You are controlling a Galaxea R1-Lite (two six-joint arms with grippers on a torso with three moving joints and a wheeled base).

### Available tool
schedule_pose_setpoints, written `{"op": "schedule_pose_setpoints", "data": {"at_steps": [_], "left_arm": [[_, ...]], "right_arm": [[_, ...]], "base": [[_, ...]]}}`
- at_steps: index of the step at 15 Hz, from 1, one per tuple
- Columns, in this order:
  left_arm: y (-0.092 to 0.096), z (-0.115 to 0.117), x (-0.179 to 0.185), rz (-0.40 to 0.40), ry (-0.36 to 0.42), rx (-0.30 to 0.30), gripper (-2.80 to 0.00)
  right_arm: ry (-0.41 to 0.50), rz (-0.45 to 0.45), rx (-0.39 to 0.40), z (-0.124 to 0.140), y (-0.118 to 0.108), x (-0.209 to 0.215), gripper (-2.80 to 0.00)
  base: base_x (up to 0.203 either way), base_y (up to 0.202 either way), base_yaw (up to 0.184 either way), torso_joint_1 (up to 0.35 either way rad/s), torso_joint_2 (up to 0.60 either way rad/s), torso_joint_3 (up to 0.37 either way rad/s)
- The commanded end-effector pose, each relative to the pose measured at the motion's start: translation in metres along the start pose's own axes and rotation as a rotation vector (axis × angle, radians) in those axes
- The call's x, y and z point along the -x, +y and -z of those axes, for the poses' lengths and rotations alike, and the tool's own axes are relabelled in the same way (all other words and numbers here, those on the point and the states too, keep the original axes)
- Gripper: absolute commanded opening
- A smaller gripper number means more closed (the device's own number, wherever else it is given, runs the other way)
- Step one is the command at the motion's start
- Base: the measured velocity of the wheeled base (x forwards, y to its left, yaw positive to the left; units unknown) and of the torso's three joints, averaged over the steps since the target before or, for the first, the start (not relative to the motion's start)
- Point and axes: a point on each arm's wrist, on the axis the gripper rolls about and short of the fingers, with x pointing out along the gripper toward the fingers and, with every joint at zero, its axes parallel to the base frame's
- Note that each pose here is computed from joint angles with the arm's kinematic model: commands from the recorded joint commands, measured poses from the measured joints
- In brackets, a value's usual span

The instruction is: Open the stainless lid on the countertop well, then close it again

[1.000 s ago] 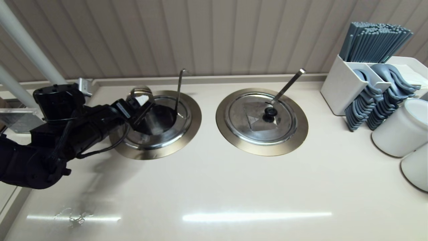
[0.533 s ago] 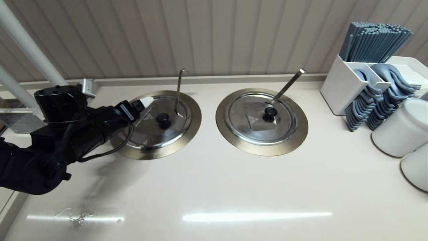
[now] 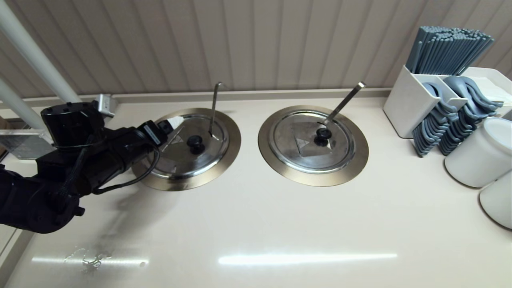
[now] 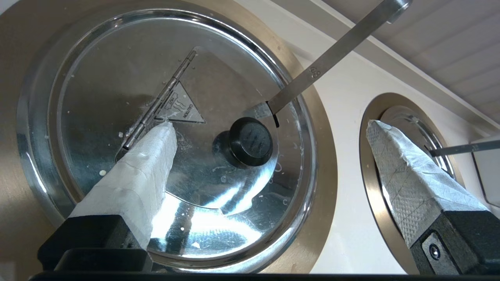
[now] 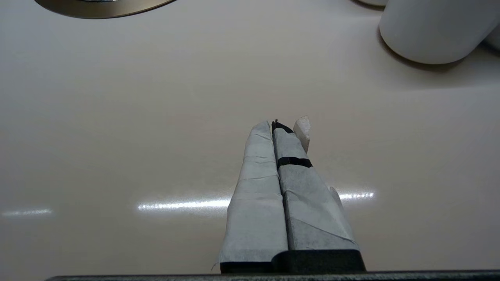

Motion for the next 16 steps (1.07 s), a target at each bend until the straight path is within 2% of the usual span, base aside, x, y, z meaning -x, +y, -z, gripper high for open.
{"op": "schedule_pose_setpoints", "data": {"at_steps": [1,3,4,6,8,11,13,16], "left_arm": [[-0.002,-0.004,0.003,0.009,-0.015,-0.007,0.0],[-0.01,-0.01,0.018,0.032,-0.034,-0.061,0.0],[-0.015,-0.014,0.028,0.048,-0.046,-0.11,-2.8],[-0.022,-0.029,0.05,0.048,-0.076,-0.23,-2.8],[-0.031,-0.043,0.089,0.019,-0.06,-0.343,-2.8],[-0.041,-0.049,0.178,0.006,-0.074,-0.467,-2.8],[-0.038,-0.037,0.247,-0.08,-0.086,-0.542,-2.8],[-0.023,0.0,0.328,-0.231,-0.071,-0.615,-2.8]], "right_arm": [[0.0,-0.001,0.0,0.0,0.0,0.0,-2.8],[0.0,0.001,0.0,0.0,0.0,0.0,-2.8],[0.0,-0.001,0.0,0.0,0.0,0.0,-2.8],[0.0,-0.001,0.0,0.0,0.0,0.0,-2.8],[0.0,-0.001,0.0,0.0,0.0,0.0,-2.8],[0.0,0.001,0.0,0.0,0.0,0.0,-2.8],[0.0,0.0,0.0,0.0,0.0,0.0,-2.8],[0.0,-0.001,0.0,0.0,0.0,0.0,-2.8]], "base": [[0.0,0.0,0.0,0.0,0.0,0.0],[0.0,0.0,0.0,0.0,0.0,0.0],[0.0,0.0,0.0,0.0,0.0,0.0],[0.0,0.0,0.0,0.0,0.0,0.0],[0.0,0.0,0.0,0.0,0.0,0.0],[0.0,0.0,0.0,0.0,0.0,0.0],[0.0,0.0,0.0,0.0,0.0,0.0],[0.0,0.0,0.0,0.0,0.0,0.0]]}}
